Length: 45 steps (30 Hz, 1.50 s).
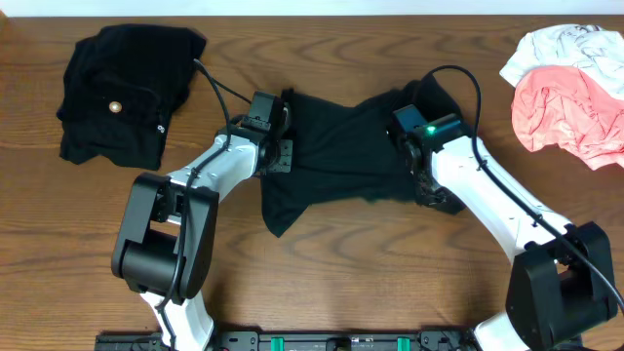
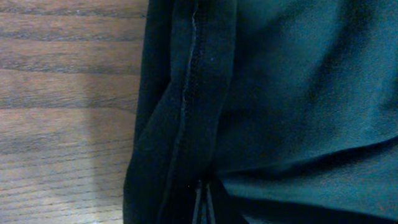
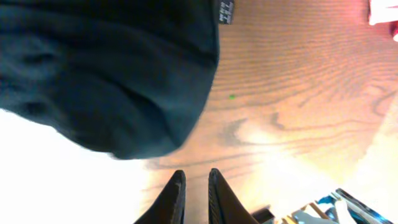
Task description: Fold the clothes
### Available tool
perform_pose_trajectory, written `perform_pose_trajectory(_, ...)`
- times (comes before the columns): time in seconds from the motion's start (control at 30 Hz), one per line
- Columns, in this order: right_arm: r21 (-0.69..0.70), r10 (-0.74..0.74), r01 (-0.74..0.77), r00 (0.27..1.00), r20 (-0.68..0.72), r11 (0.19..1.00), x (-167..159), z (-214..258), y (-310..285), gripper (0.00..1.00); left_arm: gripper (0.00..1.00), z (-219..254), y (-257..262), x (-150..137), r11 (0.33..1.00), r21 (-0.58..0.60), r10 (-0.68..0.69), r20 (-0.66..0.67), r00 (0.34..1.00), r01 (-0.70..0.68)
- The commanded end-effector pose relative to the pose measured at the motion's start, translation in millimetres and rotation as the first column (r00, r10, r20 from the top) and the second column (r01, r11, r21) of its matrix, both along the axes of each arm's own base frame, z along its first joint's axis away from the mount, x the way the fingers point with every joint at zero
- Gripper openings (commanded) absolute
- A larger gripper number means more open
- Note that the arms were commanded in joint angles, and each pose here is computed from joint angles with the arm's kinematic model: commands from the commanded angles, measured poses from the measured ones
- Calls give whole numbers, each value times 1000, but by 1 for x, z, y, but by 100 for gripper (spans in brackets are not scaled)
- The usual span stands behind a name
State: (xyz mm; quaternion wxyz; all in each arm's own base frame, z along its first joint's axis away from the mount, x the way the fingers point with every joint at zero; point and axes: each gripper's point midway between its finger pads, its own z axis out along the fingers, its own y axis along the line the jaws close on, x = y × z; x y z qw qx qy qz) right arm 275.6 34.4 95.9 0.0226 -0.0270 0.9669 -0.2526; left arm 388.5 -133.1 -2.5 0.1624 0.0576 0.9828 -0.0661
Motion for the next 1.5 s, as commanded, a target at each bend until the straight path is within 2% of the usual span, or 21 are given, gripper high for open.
perform_pose_trajectory(0.0, -41, 25, -25, 1000, -1, 999, 2, 7, -4, 11, 6, -35, 11, -19, 999, 52, 20, -94, 995, -15)
perform_pose_trajectory(0.07, -43, 24, -25, 1000, -7, 999, 1, 7, -5, 12, 6, -35, 11, -19, 999, 51, 20, -94, 995, -15)
perform_pose_trajectory(0.13, -25, 21, -21, 1000, -14, 999, 0, 6, -2, 30, 6, -35, 11, -19, 999, 51, 20, -94, 995, -15)
perform_pose_trajectory(0.2, 25, 17, -16, 999, -30, 1000, -3, 1, 6, 34, 6, -35, 11, -19, 999, 52, 20, -94, 995, -15)
perform_pose_trajectory(0.3, 135, 20, -13, 998, -53, 991, -7, -7, 28, 34, 6, -35, 11, -19, 999, 51, 20, -94, 995, -15)
perform_pose_trajectory(0.37, 202, 72, -60, 996, -53, 978, -5, -12, 46, 33, 6, -35, 11, -19, 999, 51, 20, -93, 995, -15)
perform_pose_trajectory(0.5, 262, 221, -214, 975, 3, 941, 5, -20, 80, 34, 6, -35, 11, -19, 999, 51, 20, -94, 995, -15)
perform_pose_trajectory(0.6, 335, 311, -300, 950, 24, 893, 3, -31, 105, 29, 6, -35, 11, -19, 999, 52, 20, -94, 995, -15)
perform_pose_trajectory(0.77, 364, 342, -333, 939, 40, 870, -2, -53, 112, 26, 6, -35, 14, -17, 998, 50, 27, -89, 996, -23)
perform_pose_trajectory(0.87, 422, 390, -377, 919, 59, 824, -4, -66, 124, 26, 6, -34, 17, -15, 998, 48, 37, -84, 996, -33)
perform_pose_trajectory(1.07, 439, 427, -430, 897, 113, 788, 1, -80, 130, 28, 6, -35, 18, -16, 998, 49, 39, -88, 995, -34)
perform_pose_trajectory(1.33, 436, 450, -482, 874, 182, 760, 9, -90, 135, 36, 6, -35, 18, -16, 998, 49, 38, -88, 995, -34)
perform_pose_trajectory(1.47, 433, 460, -495, 867, 192, 753, 9, -93, 135, 36, 6, -35, 18, -16, 998, 49, 39, -88, 995, -34)
